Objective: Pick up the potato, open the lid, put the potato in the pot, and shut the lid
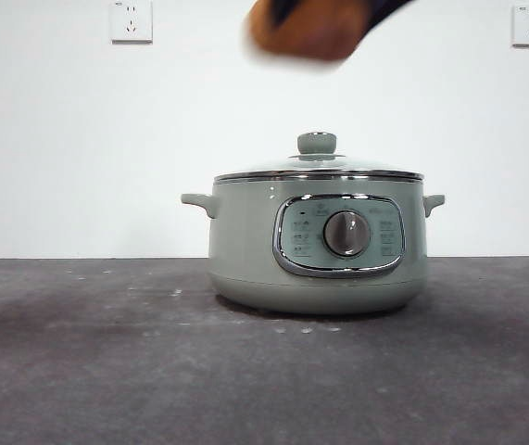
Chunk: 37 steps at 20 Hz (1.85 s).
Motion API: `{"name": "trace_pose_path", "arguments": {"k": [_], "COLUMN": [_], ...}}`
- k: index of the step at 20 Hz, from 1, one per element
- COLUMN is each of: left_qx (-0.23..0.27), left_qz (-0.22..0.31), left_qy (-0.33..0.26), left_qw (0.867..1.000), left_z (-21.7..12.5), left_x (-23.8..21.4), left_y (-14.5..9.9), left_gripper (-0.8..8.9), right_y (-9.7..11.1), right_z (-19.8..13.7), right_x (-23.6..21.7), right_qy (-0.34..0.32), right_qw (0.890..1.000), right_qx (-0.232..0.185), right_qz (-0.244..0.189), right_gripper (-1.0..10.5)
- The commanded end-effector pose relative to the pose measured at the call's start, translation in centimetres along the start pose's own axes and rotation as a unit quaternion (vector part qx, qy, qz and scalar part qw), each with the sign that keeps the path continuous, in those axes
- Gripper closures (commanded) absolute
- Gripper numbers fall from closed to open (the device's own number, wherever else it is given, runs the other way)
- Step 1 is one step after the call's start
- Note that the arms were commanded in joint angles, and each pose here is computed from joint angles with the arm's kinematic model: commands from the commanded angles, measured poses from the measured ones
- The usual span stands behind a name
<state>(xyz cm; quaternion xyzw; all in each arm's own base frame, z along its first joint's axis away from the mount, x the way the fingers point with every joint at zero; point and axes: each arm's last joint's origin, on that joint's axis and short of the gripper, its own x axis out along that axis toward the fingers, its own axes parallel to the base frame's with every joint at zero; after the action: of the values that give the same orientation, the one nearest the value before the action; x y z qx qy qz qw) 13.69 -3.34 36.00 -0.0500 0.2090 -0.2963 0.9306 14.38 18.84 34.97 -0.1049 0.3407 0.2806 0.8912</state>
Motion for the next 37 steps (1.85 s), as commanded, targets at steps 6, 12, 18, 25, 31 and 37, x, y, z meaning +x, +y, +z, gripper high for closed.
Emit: {"name": "trace_pose_path", "arguments": {"k": [6,12,18,25,31,37], "left_qx": [0.081,0.14,0.173,0.171,0.172,0.167], "left_qz": [-0.051,-0.08,-0.072,-0.073,-0.072,-0.074], "left_qy": [0.028,0.042,0.063,0.082,0.083,0.096], "left_qw": [0.995,0.986,0.98,0.979,0.979,0.978], "left_z": [5.1,8.5,8.6,5.7,4.3,3.5], "left_x": [9.4,18.7,27.1,32.6,34.6,35.3], "left_y": [-1.0,-3.4,-4.6,-3.9,-3.6,-3.6], "left_gripper": [1.85,1.85,1.85,1.85,1.87,3.47], "right_y": [-4.4,-5.8,-6.2,-6.3,-6.3,-6.4], "right_z": [-3.9,-6.4,-7.1,-7.2,-7.3,-7.2], "right_x": [-10.8,-13.0,-13.6,-13.8,-13.8,-13.8], "right_qy": [-0.079,-0.062,-0.06,-0.062,-0.063,-0.067], "right_qw": [0.992,0.986,0.984,0.983,0.982,0.979], "right_qx": [0.036,0.049,0.062,0.07,0.073,0.073], "right_qz": [-0.092,-0.144,-0.153,-0.16,-0.164,-0.177], "right_gripper": [9.6,9.6,9.6,9.6,9.6,9.6]}}
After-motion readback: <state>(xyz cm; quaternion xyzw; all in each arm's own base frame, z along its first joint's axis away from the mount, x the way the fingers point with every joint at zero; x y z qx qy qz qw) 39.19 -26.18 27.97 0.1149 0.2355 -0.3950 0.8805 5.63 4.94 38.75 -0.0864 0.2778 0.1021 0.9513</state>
